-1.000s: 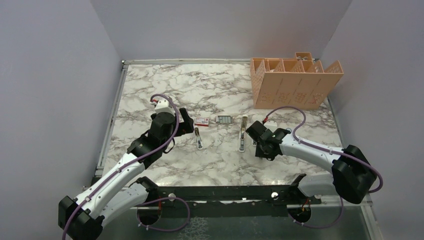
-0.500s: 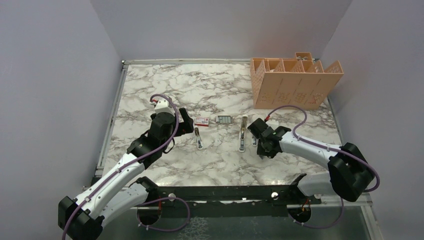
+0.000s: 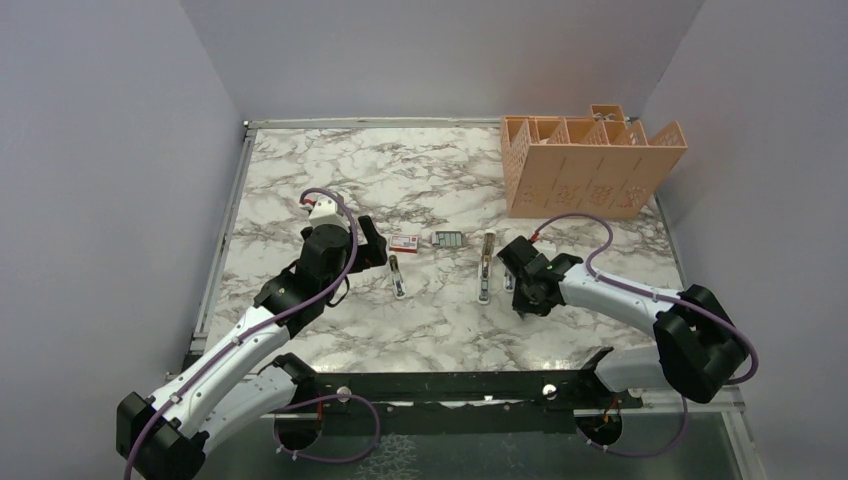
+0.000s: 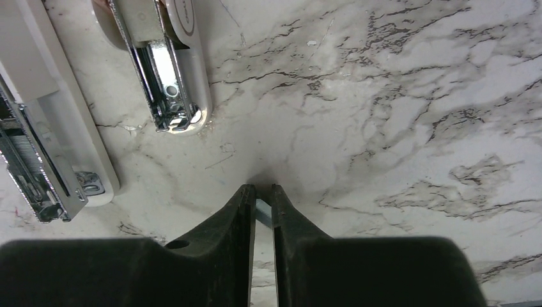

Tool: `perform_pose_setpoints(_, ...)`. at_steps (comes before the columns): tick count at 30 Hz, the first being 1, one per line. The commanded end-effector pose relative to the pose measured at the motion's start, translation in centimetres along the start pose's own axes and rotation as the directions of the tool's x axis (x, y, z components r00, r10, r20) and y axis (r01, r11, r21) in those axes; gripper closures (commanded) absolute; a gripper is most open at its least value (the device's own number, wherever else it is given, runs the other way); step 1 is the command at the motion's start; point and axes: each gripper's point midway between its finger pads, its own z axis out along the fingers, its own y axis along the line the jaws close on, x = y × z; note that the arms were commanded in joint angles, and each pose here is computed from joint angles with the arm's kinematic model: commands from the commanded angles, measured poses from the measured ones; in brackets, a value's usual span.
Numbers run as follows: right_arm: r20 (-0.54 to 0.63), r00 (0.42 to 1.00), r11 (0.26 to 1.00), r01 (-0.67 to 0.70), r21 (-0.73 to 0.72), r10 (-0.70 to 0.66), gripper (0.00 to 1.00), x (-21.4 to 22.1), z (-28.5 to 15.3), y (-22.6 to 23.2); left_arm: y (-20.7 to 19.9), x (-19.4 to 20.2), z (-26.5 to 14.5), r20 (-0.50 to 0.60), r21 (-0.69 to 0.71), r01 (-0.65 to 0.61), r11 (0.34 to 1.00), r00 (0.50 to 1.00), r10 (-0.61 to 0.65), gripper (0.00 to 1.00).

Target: Load the staples into the stapler

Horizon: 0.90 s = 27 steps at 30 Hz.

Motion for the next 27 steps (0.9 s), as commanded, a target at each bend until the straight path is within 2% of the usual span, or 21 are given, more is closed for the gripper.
perform_pose_setpoints(1, -0.047, 0.999, 1.0, 0.001, -0.023, -0.002, 0.84, 1.2, 0.5, 0.1, 0.4, -0.3, 0.1, 0.016, -0.02, 0.007, 1.0, 1.0, -0.006, 0.05)
perform_pose_setpoints(6, -0.049, 0.999, 0.999, 0.001, -0.032, -0.002, 0.99, 1.1, 0.3, 0.2, 0.2, 0.0, 0.2, 0.004, -0.015, 0.005, 1.0, 1.0, -0.005, 0.04)
perform_pose_setpoints(13, -0.02, 1.0, 0.997, -0.013, -0.075, 0.011, 0.99, 0.4, -0.4, 0.9, -0.3, 0.3, 0.2, -0.016, 0.01, 0.002, 1.0, 1.0, -0.001, 0.04)
perform_pose_setpoints(17, -0.005, 1.0, 0.987, -0.026, -0.161, 0.025, 0.99, 0.2, -0.9, 2.2, -1.2, 0.7, 0.0, -0.044, 0.065, 0.005, 0.998, 0.999, -0.002, 0.05)
perform_pose_setpoints(24, -0.003, 0.997, 0.915, -0.067, -0.398, 0.072, 0.99, 0.1, -2.6, 6.0, -3.6, 4.5, -0.1, -0.187, 0.206, 0.1, 0.973, 0.98, -0.061, 0.05)
perform_pose_setpoints(27, 0.005, 0.996, 0.908, -0.078, -0.413, 0.087, 0.99, 0.0, -2.8, 6.0, -4.2, 6.2, -0.1, -0.245, 0.242, 0.156, 0.958, 0.965, -0.096, 0.04)
